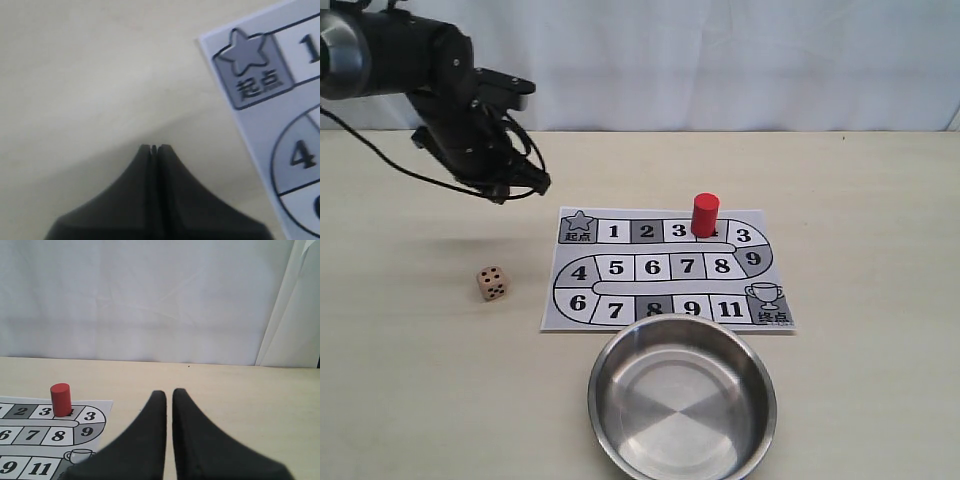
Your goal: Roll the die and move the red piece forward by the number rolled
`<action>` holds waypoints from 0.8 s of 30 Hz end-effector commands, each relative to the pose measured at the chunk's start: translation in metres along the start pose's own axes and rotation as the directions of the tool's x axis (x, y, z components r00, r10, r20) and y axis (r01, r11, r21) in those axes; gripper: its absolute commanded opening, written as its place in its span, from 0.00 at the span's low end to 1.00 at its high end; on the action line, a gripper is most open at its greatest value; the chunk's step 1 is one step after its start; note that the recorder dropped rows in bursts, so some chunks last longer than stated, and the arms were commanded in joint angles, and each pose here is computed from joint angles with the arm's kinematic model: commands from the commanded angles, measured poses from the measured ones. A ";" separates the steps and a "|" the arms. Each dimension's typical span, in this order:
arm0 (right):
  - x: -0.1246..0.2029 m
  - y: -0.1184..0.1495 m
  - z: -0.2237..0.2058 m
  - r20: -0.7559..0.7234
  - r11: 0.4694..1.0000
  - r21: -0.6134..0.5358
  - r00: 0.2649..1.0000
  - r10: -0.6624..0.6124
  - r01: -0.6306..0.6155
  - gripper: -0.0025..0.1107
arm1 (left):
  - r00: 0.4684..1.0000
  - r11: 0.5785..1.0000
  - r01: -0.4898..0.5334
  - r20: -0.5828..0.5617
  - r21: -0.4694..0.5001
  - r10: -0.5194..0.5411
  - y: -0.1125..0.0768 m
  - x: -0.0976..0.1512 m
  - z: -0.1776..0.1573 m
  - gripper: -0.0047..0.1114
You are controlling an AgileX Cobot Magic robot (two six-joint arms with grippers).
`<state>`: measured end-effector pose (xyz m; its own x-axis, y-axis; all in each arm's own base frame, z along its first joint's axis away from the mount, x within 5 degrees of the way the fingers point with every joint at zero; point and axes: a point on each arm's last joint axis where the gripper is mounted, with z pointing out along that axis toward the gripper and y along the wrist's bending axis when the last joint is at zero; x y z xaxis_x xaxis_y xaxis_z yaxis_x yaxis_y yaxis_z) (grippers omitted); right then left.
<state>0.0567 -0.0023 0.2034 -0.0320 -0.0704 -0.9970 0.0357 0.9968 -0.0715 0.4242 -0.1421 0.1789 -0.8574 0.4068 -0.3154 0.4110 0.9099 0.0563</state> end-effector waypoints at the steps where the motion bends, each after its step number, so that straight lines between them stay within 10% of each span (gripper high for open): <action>1: 0.001 0.000 0.000 -0.004 1.000 -0.002 1.000 -0.005 0.005 0.06 | 0.991 0.991 0.133 -0.034 0.007 -0.132 0.037 0.016 0.004 0.04; 12: 0.001 0.000 0.000 -0.004 1.000 -0.002 1.000 -0.005 0.005 0.06 | 0.955 0.964 0.264 -0.137 0.002 -0.262 0.098 0.051 0.001 0.04; 24: 0.001 0.000 0.000 -0.004 1.000 -0.002 1.000 -0.005 0.005 0.06 | 0.969 0.972 0.233 0.084 -0.014 -0.231 0.085 0.064 -0.172 0.04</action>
<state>0.0567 -0.0023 0.2034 -0.0320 -0.0704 -0.9970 0.0357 0.9968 -0.0715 0.3700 -0.0259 0.2976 -0.9165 0.1787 -0.3580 0.1921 0.9814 -0.0021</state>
